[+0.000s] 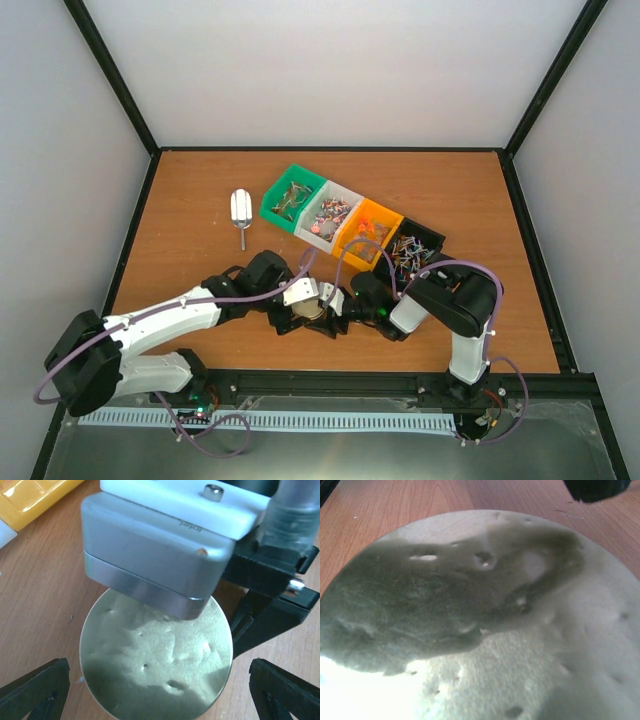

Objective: Pack the candies

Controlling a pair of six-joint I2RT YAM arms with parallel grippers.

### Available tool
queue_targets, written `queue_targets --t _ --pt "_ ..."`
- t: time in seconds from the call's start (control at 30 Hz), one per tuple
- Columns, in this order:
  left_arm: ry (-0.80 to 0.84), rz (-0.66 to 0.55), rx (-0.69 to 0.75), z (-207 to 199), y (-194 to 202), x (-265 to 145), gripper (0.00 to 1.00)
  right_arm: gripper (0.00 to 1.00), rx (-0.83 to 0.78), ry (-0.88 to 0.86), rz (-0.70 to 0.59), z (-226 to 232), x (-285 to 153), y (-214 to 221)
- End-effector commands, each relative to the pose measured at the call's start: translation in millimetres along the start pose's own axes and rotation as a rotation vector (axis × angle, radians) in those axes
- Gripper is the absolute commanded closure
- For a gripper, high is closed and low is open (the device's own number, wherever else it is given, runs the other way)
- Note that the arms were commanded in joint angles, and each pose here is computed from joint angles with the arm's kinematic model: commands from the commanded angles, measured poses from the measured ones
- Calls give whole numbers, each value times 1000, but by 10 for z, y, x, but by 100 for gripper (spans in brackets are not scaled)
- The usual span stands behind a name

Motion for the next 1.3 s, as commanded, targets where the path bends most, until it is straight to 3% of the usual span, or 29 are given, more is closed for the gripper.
queue_targets --t 0.0,0.63,0.77,1.0,1.17,1.27 --pt "18 -65 -38 27 -190 30 0 55 50 -22 89 86 10 206" --pt "-28 -44 -116 131 -224 143 4 55 49 -21 89 76 20 196" --pt "-3 -44 -105 103 -227 139 13 55 45 -22 92 80 15 206" --pt "79 -14 11 30 -137 127 26 56 31 -46 90 117 3 217" --pt "189 31 178 -26 -22 139 32 56 8 -75 83 160 -14 222" --pt "305 60 347 -143 81 105 33 57 -1 -86 80 172 -19 217"
Point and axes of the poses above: each gripper's point midway between its finger pads, its own x axis out along the fingers, its own z axis along the line the jaws close on, y = z × x, the point moved 6 cm from there along -x, back along the fingers
